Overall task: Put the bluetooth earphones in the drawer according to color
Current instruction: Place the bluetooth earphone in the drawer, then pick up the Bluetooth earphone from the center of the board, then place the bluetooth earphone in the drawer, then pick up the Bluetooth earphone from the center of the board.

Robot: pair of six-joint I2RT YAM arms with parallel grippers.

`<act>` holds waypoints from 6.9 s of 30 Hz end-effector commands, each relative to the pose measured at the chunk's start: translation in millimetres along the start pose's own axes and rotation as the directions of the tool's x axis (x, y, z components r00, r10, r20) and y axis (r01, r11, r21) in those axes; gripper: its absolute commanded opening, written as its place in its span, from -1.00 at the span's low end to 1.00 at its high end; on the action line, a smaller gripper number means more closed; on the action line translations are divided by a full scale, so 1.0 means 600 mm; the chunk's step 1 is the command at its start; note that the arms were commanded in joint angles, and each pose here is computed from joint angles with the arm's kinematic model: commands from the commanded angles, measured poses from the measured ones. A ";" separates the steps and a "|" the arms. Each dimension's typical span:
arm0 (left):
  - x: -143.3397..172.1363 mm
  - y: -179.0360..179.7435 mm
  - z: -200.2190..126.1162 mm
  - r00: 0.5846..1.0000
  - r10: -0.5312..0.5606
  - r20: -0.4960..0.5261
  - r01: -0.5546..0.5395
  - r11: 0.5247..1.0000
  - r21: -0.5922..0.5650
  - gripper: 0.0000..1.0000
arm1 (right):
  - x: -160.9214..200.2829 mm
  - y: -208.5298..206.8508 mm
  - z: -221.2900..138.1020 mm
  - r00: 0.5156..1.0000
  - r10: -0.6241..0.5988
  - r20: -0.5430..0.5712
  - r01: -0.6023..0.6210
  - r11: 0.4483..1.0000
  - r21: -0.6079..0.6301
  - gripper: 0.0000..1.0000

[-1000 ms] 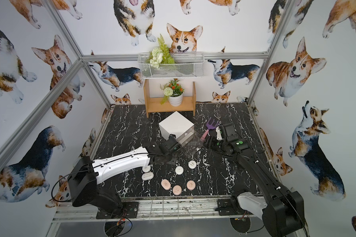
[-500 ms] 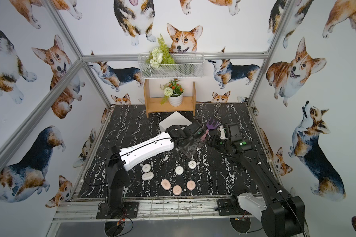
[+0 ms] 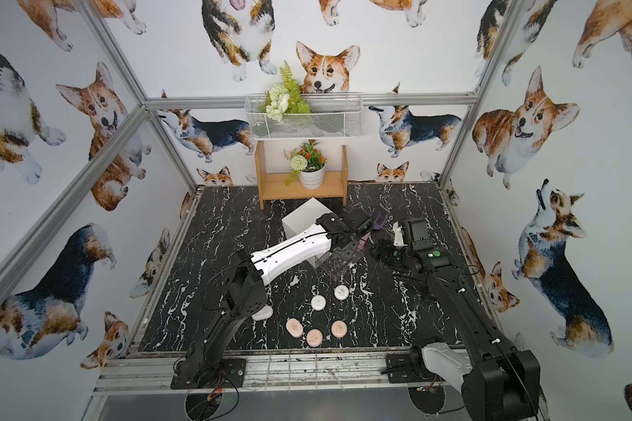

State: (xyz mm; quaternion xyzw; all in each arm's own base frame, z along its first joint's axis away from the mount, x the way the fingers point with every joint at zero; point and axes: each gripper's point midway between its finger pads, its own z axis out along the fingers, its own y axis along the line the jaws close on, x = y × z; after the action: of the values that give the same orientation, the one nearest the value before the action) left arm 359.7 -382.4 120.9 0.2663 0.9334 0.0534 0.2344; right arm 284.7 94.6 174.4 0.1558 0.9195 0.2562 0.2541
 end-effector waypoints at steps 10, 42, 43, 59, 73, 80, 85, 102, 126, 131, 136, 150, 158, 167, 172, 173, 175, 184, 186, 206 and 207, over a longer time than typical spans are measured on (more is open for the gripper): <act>0.008 0.002 0.039 0.999 0.020 -0.035 -0.021 1.000 -0.012 0.19 | 0.001 0.001 0.006 1.000 -0.013 -0.015 0.013 1.000 -0.007 0.35; 0.191 0.152 -0.194 0.953 -0.282 0.106 0.284 0.959 -0.008 0.53 | 0.172 0.047 0.058 0.958 -0.123 -0.261 0.118 0.992 -0.036 0.36; 0.207 0.157 -0.195 0.948 -0.301 0.103 0.303 0.953 -0.001 0.54 | 0.189 0.045 0.061 0.952 -0.127 -0.278 0.124 0.992 -0.030 0.36; 0.339 0.216 -0.201 0.876 -0.474 0.085 0.473 0.880 0.035 0.58 | 0.378 0.026 0.101 0.872 -0.215 -0.440 0.281 0.956 0.090 0.57; 0.358 0.227 -0.196 0.870 -0.488 0.076 0.486 0.873 0.035 0.58 | 0.417 0.006 0.127 0.839 -0.263 -0.477 0.383 0.908 0.173 0.46; 0.358 0.227 -0.191 0.870 -0.489 0.070 0.487 0.873 0.041 0.58 | 0.418 0.007 0.138 0.826 -0.303 -0.475 0.438 0.875 0.204 0.34; 0.360 0.228 -0.189 0.871 -0.488 0.065 0.486 0.873 0.041 0.58 | 0.421 -0.002 0.137 0.818 -0.316 -0.481 0.461 0.859 0.220 0.12; 0.365 0.224 -0.176 0.868 -0.493 0.050 0.492 0.870 0.044 0.57 | 0.183 0.185 0.036 0.951 -0.250 -0.184 0.242 0.968 -0.063 -0.14; 0.367 0.232 -0.178 0.863 -0.503 0.045 0.502 0.864 0.035 0.56 | 0.081 0.170 0.172 0.960 -0.145 -0.239 0.137 0.989 -0.047 -0.17; 0.368 0.231 -0.176 0.864 -0.502 0.042 0.500 0.865 0.034 0.56 | 0.086 0.168 0.190 0.955 -0.145 -0.258 0.139 0.989 -0.044 -0.16; 0.368 0.231 -0.176 0.863 -0.503 0.044 0.502 0.864 0.038 0.56 | 0.092 0.166 0.211 0.948 -0.144 -0.283 0.138 0.990 -0.041 -0.14; 0.379 0.230 -0.172 0.860 -0.509 0.027 0.508 0.861 0.040 0.56 | 0.096 0.178 0.243 0.940 -0.155 -0.305 0.150 0.988 -0.038 0.21; 0.382 0.230 -0.174 0.859 -0.511 0.024 0.510 0.859 0.041 0.56 | 0.071 0.197 0.212 0.950 -0.178 -0.258 0.173 0.984 -0.042 0.40; 0.388 0.164 -0.146 0.857 -0.513 -0.046 0.513 0.842 0.165 0.47 | 0.001 0.219 0.074 0.981 -0.185 -0.064 0.182 0.982 -0.047 0.41; 0.412 0.097 -0.120 0.862 -0.494 -0.113 0.507 0.836 0.211 0.47 | -0.015 0.184 0.029 0.986 -0.163 -0.019 0.162 0.986 -0.029 0.42; 0.419 0.085 -0.116 0.863 -0.488 -0.127 0.504 0.837 0.214 0.47 | -0.015 0.176 0.026 0.987 -0.160 -0.020 0.160 0.987 -0.023 0.41; 0.434 0.059 -0.109 0.864 -0.477 -0.159 0.502 0.837 0.218 0.47 | -0.016 0.158 0.020 0.988 -0.153 -0.017 0.153 0.988 -0.007 0.42; 0.496 0.021 -0.097 0.831 -0.492 -0.258 0.543 0.819 0.188 0.56 | -0.002 0.119 0.018 0.989 -0.147 -0.032 0.148 0.989 0.020 0.42; 0.507 0.016 -0.094 0.825 -0.494 -0.274 0.548 0.817 0.178 0.59 | 0.001 0.116 0.020 0.989 -0.146 -0.037 0.147 0.989 0.020 0.42; 0.481 -0.038 -0.060 0.799 -0.525 -0.293 0.589 0.781 0.206 0.64 | -0.004 0.117 0.012 0.988 -0.151 -0.025 0.151 0.989 0.005 0.43; 0.481 -0.037 -0.057 0.798 -0.525 -0.295 0.589 0.782 0.203 0.61 | -0.004 0.117 0.013 0.988 -0.151 -0.027 0.151 0.989 0.004 0.43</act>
State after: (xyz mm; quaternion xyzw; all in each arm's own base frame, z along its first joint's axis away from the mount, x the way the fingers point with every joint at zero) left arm 113.8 -245.5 27.5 0.0012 0.9887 -0.1195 0.0911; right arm 303.6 154.4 208.4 0.0906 0.9318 0.2350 0.2614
